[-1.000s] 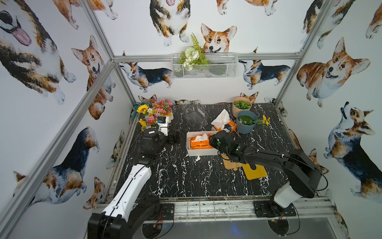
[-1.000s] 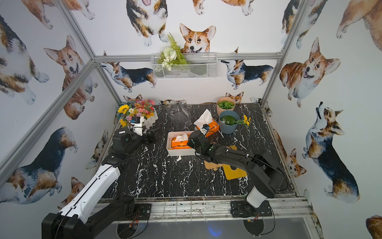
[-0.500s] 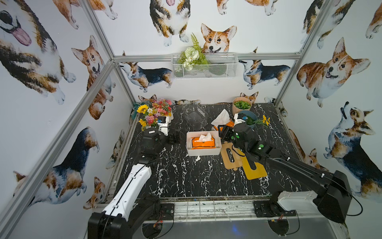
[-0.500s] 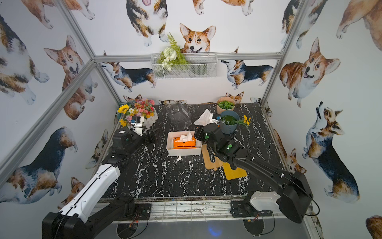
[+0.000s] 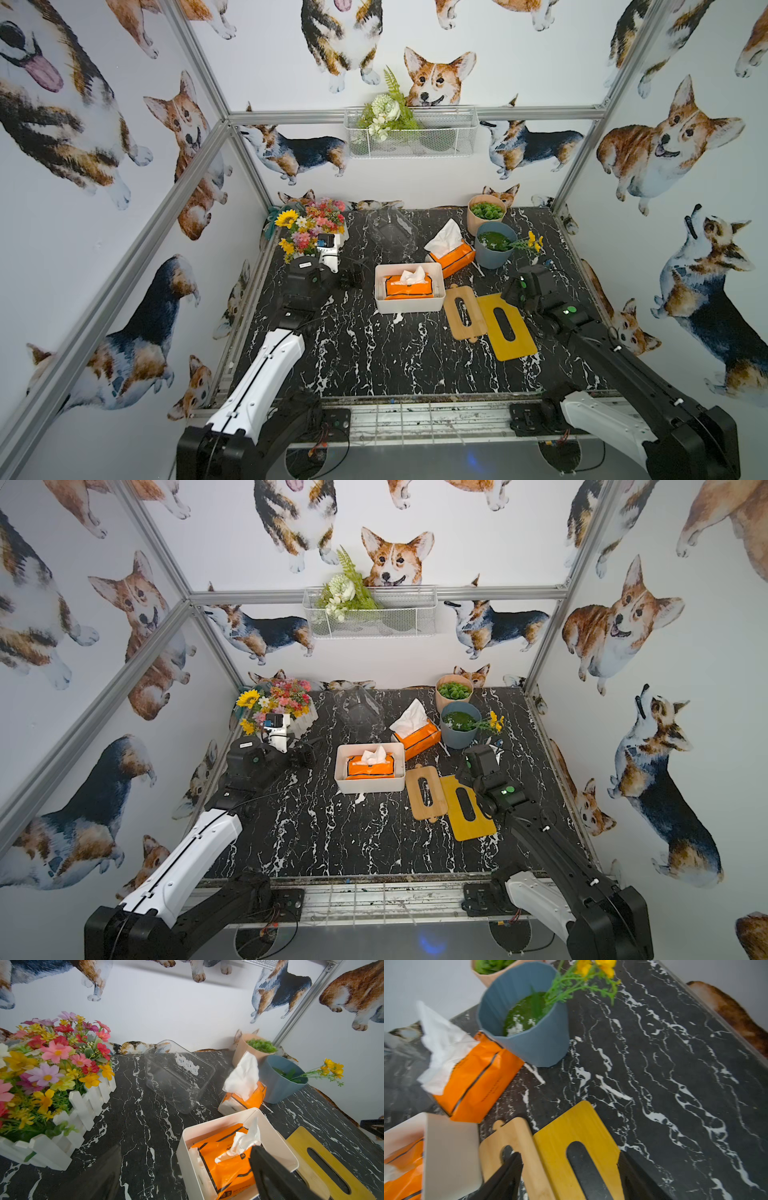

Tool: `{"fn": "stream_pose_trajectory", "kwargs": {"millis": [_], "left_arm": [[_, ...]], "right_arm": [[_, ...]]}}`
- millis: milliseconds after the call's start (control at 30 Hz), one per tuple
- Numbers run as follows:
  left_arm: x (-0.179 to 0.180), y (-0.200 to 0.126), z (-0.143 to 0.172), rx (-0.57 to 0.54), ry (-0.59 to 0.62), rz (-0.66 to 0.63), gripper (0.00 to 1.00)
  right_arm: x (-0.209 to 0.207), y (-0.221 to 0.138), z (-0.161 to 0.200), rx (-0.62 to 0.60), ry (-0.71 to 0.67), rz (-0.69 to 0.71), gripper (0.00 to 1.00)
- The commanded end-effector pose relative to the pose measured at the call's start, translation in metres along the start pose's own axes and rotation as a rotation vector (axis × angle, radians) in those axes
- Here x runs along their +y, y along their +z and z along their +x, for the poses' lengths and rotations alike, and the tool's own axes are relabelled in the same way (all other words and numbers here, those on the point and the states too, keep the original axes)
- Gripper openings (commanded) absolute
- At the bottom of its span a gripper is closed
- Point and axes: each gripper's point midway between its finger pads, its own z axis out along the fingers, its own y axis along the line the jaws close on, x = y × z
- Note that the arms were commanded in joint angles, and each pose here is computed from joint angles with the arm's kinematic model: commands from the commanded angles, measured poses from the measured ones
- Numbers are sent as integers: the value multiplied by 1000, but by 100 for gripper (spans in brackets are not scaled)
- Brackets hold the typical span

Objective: Put the tissue paper into the tissue box
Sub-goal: Move the box lid to the center of the board.

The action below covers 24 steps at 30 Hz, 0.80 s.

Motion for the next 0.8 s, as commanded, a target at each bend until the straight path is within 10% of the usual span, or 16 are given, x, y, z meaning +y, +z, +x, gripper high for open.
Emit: {"fn": "stream_pose_trajectory", "kwargs": {"millis": [0, 767], "left_arm": [[-2, 0, -5, -10, -4, 10, 100], [-4, 4, 1, 19, -28, 26, 100]], "right_arm": [[-11, 12, 9, 93, -130, 48, 76], [-16, 70, 47, 429, -533, 26, 75]]}}
